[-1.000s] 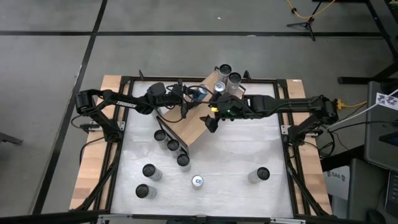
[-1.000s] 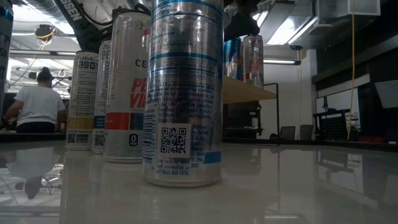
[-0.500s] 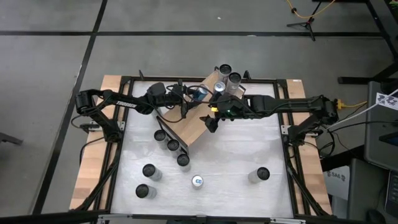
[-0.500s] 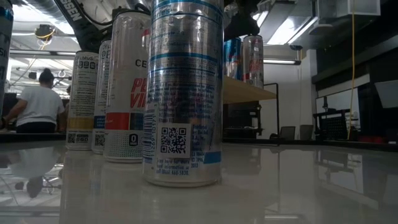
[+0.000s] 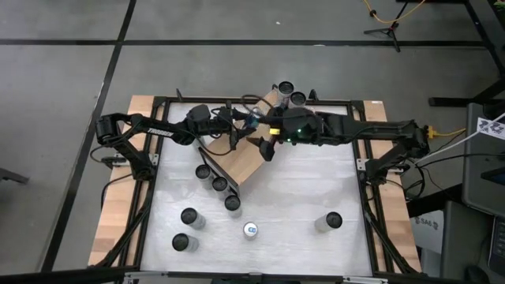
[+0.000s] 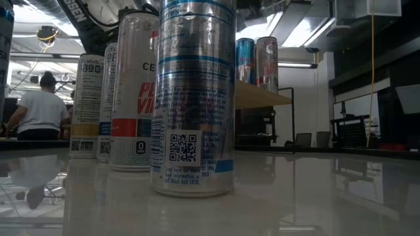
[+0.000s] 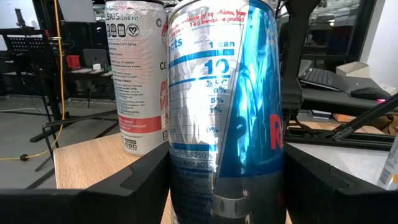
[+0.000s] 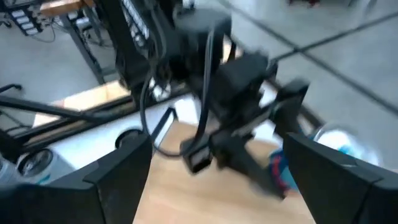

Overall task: Place canned beverage on shelf
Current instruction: Put the blue soda can on the shelf aligned with the other blue soda can

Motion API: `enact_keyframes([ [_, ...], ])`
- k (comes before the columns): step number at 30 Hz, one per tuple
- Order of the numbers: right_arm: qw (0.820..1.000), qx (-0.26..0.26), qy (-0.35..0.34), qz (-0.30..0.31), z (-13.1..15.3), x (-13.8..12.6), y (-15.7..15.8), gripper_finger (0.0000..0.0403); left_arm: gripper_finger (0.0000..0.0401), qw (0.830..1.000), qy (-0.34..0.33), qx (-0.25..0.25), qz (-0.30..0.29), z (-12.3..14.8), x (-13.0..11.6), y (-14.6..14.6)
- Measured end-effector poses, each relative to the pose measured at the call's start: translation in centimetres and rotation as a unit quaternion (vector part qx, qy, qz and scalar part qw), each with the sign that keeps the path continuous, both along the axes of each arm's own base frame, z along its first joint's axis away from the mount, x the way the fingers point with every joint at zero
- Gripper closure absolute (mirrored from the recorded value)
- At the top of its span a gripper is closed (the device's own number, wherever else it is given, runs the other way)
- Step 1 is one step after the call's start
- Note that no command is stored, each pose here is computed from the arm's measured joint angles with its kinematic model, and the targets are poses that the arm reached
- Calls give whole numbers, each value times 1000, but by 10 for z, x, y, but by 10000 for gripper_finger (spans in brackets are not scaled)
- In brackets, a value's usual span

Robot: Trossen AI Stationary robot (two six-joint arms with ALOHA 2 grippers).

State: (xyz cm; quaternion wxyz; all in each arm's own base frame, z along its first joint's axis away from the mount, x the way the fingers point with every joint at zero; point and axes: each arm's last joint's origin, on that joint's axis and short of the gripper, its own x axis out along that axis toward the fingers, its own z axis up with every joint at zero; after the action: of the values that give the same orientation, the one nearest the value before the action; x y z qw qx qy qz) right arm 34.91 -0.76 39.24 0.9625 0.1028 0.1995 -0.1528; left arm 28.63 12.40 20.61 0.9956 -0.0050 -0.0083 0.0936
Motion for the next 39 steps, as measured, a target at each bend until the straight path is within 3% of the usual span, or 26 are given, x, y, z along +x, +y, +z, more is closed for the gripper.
enact_keyframes([
  [3, 999, -32, -7, -2, 11, -2, -5, 47, 158, 1000, 0, 0, 0, 0, 0, 0],
  [8, 999, -27, -23, -17, 22, -4, -27, 47, 158, 1000, 0, 0, 0, 0, 0, 0],
  [18, 998, 25, 51, -29, -1, -4, -66, 47, 158, 1000, 0, -1, 0, 0, 0, 0],
  [27, 996, 35, 74, -17, -19, 11, -67, 47, 158, 1000, 0, -1, 0, 0, 0, 0],
  [39, 996, 37, 75, -13, -22, 14, -67, 47, 158, 1000, 0, -2, 0, 0, 0, 0],
])
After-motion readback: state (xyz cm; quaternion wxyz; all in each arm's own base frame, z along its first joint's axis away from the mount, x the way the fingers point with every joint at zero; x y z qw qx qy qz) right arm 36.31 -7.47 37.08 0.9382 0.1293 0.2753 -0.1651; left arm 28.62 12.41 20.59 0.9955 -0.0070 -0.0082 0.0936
